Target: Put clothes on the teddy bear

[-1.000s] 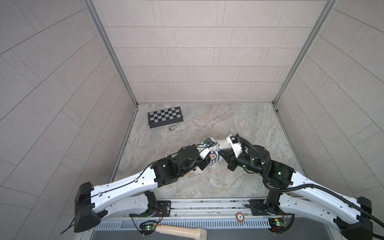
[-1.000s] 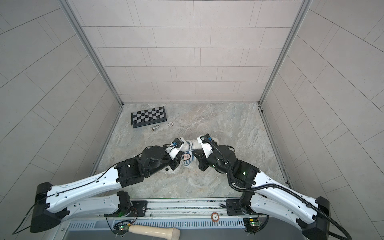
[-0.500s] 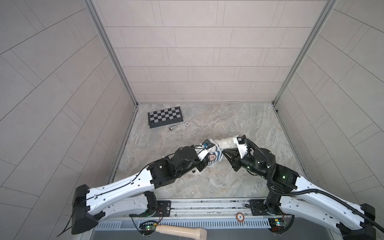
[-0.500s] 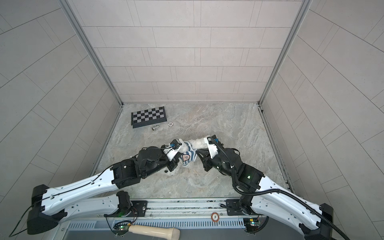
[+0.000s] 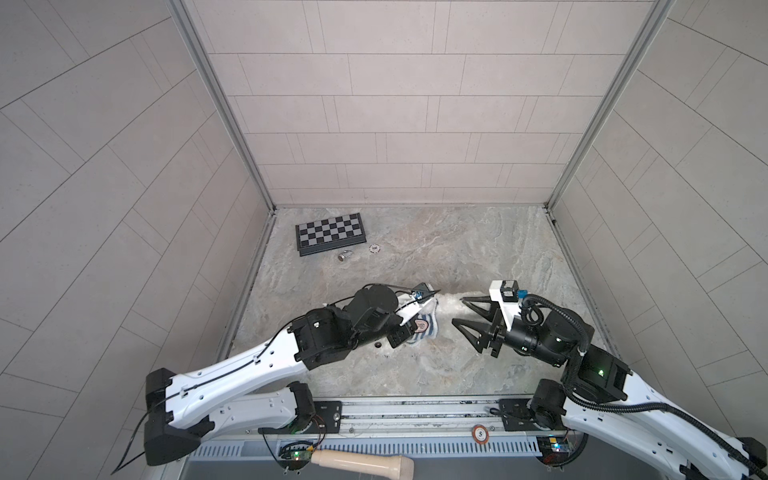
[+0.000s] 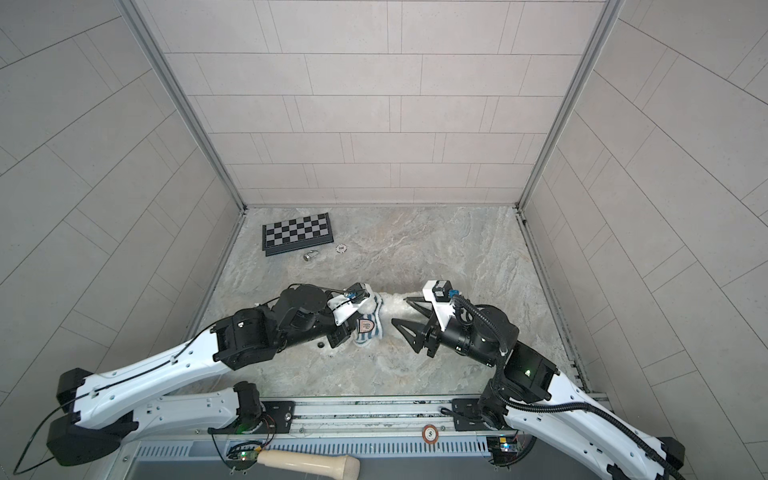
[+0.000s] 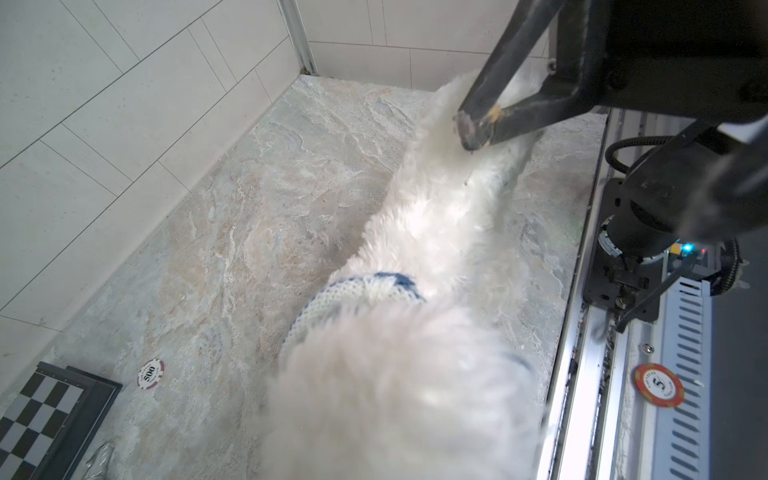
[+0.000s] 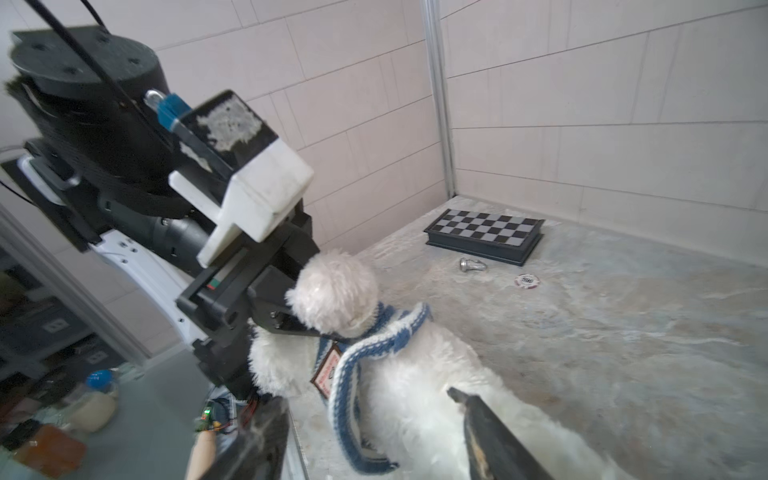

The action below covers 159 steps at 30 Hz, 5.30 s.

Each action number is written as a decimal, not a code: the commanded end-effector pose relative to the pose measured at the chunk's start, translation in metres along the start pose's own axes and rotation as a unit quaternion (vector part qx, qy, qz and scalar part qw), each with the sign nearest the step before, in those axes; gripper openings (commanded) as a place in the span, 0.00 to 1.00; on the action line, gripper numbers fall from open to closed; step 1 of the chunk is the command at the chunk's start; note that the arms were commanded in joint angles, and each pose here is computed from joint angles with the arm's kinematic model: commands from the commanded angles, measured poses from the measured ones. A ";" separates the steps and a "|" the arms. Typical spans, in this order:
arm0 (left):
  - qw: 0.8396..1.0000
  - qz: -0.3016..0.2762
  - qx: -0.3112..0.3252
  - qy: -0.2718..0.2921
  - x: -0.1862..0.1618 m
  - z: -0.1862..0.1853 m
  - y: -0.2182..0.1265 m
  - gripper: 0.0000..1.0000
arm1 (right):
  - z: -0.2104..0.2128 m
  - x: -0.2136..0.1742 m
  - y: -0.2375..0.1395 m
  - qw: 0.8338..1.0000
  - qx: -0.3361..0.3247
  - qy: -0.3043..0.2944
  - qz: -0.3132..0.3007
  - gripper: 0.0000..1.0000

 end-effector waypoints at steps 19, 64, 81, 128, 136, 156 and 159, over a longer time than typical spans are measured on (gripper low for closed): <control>0.988 0.062 -0.131 0.055 0.020 -0.025 -0.036 0.00 | 0.027 -0.019 0.063 0.991 0.128 -0.025 0.038 0.99; 0.911 -0.326 -0.079 -0.242 0.022 0.000 -0.077 1.00 | -0.019 0.069 -0.007 0.933 0.197 0.145 -0.265 0.00; 0.853 -0.441 -0.197 -0.199 0.078 -0.026 -0.093 1.00 | 0.005 0.086 -0.030 0.910 0.260 0.113 -0.303 0.00; 0.871 -0.440 -0.134 -0.171 0.118 -0.024 -0.048 0.85 | 0.002 0.062 -0.024 0.924 0.249 0.107 -0.268 0.07; 0.885 -0.423 -0.115 -0.155 0.113 -0.021 -0.046 0.33 | -0.008 0.054 -0.015 0.936 0.217 0.115 -0.253 0.20; 0.905 -0.374 -0.014 -0.204 0.077 0.014 -0.055 0.00 | -0.050 0.014 -0.005 0.986 -0.002 0.083 -0.145 0.59; 0.911 -0.354 0.017 -0.212 0.070 0.024 -0.061 0.00 | -0.055 0.010 -0.016 0.989 -0.058 0.017 -0.138 0.58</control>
Point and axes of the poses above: each gripper's point midway between its finger pads, its own y axis out along the fingers, its own z axis along the line the jaws close on, x = y × z, the point moved 4 cm from there along -y, back along the fingers, and after that the axes turned 1 degree about -y, right-handed, at the moved point
